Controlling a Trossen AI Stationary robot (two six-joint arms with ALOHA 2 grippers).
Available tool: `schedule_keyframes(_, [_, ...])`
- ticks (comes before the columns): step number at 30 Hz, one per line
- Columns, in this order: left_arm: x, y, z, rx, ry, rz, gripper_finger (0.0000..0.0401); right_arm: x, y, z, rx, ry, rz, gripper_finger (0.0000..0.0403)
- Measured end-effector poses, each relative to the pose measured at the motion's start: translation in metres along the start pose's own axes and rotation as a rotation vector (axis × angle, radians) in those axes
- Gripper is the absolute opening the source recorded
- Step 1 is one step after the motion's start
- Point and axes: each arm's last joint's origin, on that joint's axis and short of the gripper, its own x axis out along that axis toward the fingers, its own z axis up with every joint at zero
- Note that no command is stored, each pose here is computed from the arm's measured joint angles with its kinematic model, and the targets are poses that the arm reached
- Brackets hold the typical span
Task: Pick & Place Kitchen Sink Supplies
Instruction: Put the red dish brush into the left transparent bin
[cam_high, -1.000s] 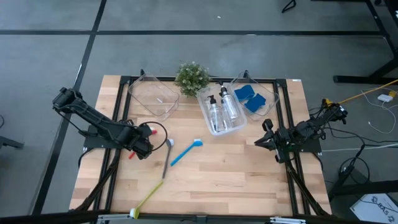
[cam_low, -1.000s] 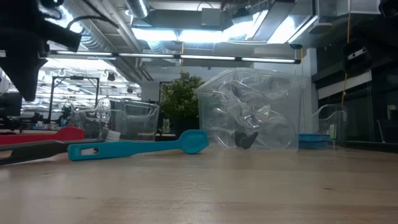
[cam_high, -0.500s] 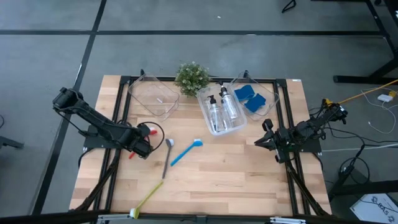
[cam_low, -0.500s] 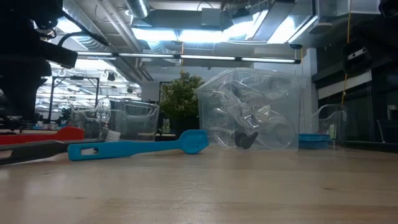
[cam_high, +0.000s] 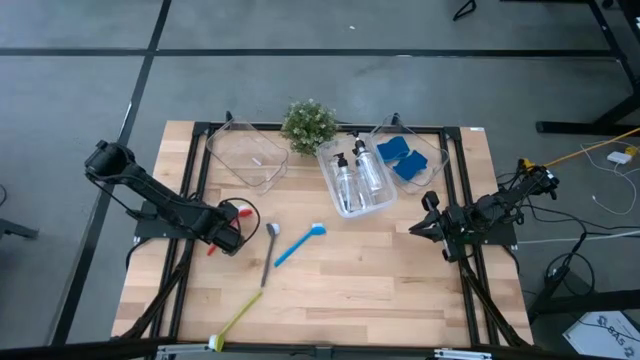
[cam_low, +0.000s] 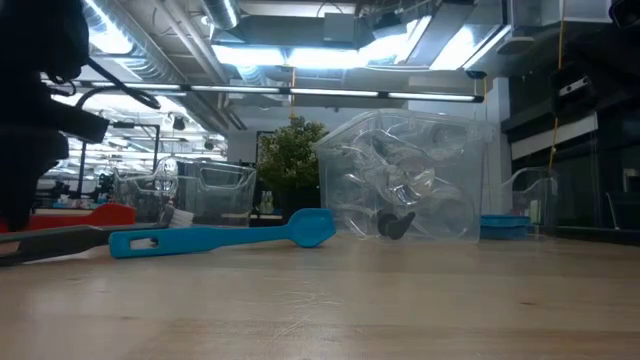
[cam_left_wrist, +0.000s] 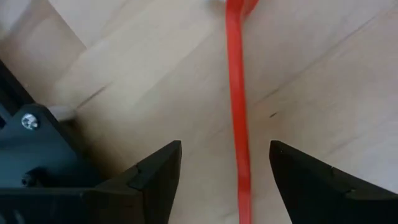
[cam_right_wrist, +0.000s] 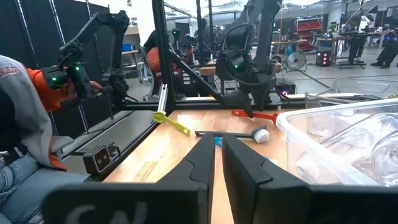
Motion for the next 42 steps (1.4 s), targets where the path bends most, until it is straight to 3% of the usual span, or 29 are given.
schedule_keyframes(5, [0.002,0.0,-0.002,0.002,0.048,-0.01,0.0227,0.0,0.0,0.0,0.0,0.0,0.0,0.0032])
schedule_keyframes(9, [0.002,-0.001,-0.004,0.002,0.128,-0.031,0.0197,0.0,0.0,0.0,0.0,0.0,0.0,0.0032])
schedule_keyframes(21, [0.001,-0.002,-0.004,0.001,0.14,-0.045,0.0019,0.0,0.0,0.0,0.0,0.001,0.0,0.0032])
schedule_keyframes(29, [0.0,-0.008,-0.004,0.065,0.16,-0.133,0.0015,0.0,0.0,0.0,0.0,0.0,0.0,0.0032])
schedule_keyframes(42, [-0.022,-0.015,0.004,0.118,-0.004,-0.419,0.0014,0.0,0.0,0.0,0.0,0.0,0.0,0.0032])
